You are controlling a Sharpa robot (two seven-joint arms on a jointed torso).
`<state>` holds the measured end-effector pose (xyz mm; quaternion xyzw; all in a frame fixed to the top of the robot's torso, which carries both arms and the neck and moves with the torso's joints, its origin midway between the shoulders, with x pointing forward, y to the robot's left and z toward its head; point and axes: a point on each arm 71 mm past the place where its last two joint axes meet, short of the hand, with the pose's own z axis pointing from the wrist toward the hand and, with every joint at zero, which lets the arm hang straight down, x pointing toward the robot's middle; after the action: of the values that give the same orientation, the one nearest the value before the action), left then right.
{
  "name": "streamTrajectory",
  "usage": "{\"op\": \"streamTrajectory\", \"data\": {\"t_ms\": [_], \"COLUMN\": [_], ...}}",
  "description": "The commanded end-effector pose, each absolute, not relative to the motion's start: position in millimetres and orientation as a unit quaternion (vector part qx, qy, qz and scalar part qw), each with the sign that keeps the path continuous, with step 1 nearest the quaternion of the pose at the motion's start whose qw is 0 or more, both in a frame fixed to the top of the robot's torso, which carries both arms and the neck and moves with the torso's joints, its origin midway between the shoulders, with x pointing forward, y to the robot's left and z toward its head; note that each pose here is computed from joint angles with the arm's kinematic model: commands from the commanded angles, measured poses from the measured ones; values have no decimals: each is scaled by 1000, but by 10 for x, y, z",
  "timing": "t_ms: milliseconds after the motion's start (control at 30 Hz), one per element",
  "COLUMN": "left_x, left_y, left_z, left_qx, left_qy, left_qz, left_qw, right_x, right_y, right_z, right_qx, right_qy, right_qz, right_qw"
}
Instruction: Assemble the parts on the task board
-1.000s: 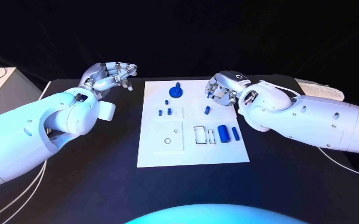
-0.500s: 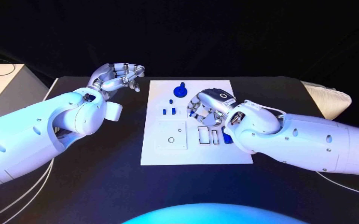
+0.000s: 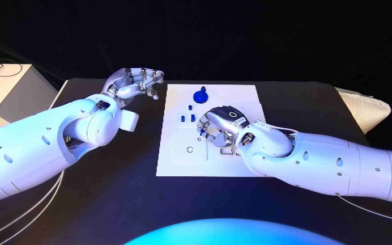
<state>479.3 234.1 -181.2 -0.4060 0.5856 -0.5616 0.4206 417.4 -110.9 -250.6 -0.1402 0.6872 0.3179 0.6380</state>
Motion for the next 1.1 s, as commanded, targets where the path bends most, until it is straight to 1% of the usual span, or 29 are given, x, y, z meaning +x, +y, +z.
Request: {"op": "streamTrajectory", "data": {"t_ms": [33,600,1100], "left_x": [4787,4786,4791], "left_y": [2327,2331,2342], "left_z": [-1807,-1819,-1826], "left_qx": [-407,-408,-409], "left_qy": [583,584,585], "left_qz": [-565,-564,-563], "left_qw": [418,417,417], "right_x": [4185,4146,4127], "right_y": [-1101,-1018,-1011], "right_z": [-2539,-2631,-2661], "right_qx": [-153,-160,-161], "right_qy": [687,692,696], "right_qz": [299,304,304], "right_qw": [645,635,630]}}
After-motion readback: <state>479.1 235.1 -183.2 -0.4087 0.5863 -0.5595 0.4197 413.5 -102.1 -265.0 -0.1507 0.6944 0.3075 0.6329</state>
